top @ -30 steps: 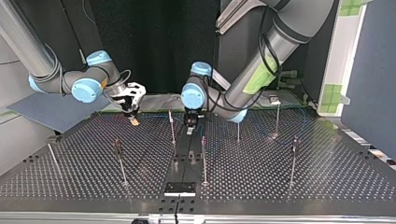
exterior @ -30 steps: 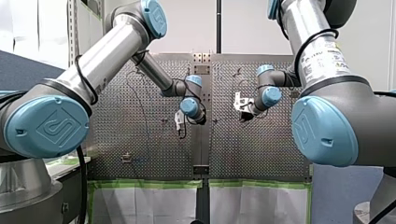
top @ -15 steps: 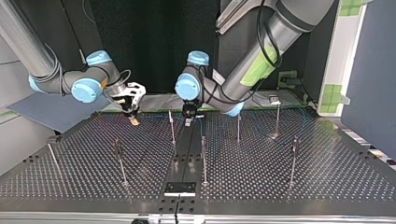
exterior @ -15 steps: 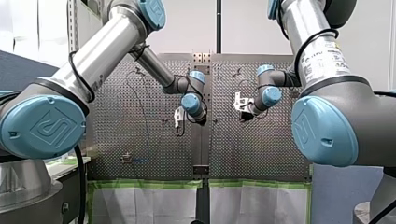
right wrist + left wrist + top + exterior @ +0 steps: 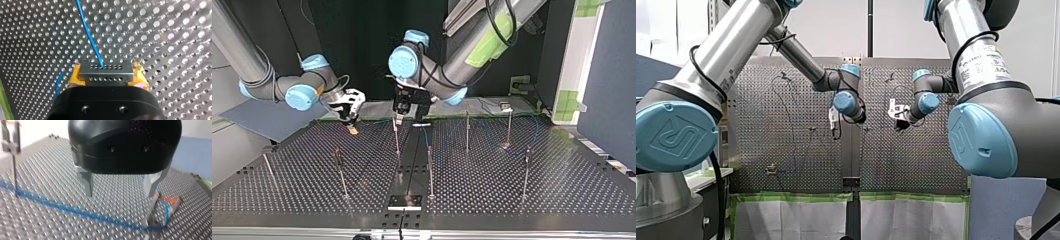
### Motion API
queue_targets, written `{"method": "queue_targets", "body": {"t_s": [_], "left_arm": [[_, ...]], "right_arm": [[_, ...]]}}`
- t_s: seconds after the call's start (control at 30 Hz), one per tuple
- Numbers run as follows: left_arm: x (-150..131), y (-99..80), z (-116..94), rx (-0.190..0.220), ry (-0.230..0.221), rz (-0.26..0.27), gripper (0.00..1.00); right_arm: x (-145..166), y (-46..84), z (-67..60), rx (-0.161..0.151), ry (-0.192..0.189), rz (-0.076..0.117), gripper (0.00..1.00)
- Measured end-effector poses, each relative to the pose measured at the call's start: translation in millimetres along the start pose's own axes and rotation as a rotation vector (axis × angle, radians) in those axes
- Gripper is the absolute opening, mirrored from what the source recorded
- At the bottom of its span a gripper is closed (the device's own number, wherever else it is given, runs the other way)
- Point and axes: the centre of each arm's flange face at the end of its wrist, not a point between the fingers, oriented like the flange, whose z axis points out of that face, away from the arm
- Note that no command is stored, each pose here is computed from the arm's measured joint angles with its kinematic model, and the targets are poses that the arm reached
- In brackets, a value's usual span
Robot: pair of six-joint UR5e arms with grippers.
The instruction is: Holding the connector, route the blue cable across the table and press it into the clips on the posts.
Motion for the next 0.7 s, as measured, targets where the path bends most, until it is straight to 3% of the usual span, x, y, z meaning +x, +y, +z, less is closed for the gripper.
{"method": "queue_targets", "body": {"t_s": [0.13, 0.33, 0.53, 0.7], "left_arm": [[6.6, -12.4, -15.2, 0.018, -0.009, -0.025, 1.00], [32.0, -29.6, -39.6, 0.048, 0.034, -0.018, 1.00], [35.7, -43.3, -40.0, 0.062, 0.050, -0.010, 1.00], [48.0, -56.4, -37.6, 0.072, 0.086, 0.000, 1.00]], "right_arm": [[1.6, 6.5, -1.2, -0.010, -0.001, 0.004, 0.00], [10.1, 15.8, -6.2, -0.026, 0.007, 0.009, 0.00], [28.5, 23.1, -15.7, -0.040, 0.038, 0.016, 0.00], [31.8, 26.7, -17.8, -0.038, 0.042, 0.021, 0.00]]}}
